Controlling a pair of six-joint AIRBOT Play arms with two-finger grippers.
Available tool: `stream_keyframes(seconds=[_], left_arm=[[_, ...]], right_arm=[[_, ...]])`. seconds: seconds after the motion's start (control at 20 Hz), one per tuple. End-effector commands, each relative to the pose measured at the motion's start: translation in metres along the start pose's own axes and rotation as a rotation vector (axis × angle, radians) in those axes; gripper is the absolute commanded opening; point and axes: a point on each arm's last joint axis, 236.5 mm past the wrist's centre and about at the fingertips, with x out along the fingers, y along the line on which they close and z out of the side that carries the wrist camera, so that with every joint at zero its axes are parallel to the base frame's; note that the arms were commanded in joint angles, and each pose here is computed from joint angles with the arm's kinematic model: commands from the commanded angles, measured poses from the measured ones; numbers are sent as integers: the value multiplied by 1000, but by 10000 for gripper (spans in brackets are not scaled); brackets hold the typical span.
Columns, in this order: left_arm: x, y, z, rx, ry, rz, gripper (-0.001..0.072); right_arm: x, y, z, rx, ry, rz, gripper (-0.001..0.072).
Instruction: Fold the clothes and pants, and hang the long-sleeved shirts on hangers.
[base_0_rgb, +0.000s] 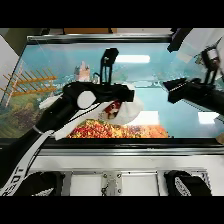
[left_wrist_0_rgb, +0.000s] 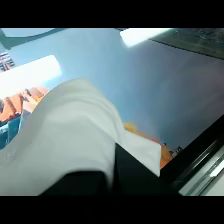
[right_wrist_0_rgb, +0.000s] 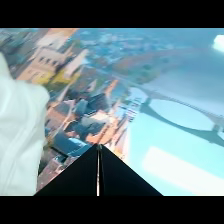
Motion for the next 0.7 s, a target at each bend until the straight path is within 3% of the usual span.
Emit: stream_keyframes(seconds=[0.0,0.05,0.2,0.3,0.35,0.4,0.45,0.55,0.65], left_arm=[[30,1,18,-18,-1,1,427],[25,17,27,-35,7,27,617],[-9,94,31,-105,58,150,620],[-29,145,-5,-167,156,232,621],[-35,164,-30,-192,225,263,621],[-39,181,-56,-213,296,286,621],[-39,186,-77,-211,359,285,621],[-26,167,-103,-159,430,171,621],[-5,134,-112,-90,465,34,621]], right_arm=[[-27,-55,7,191,-59,-158,26],[-29,-62,6,203,-62,-174,26],[-31,-63,-3,214,-27,-169,29],[-29,-55,-15,217,23,-138,35],[-26,-52,-22,222,54,-120,167],[-22,-50,-31,233,89,-100,469],[-18,-51,-40,242,120,-93,646],[-7,-54,-60,275,180,-76,568],[5,-56,-83,317,248,-52,568]])
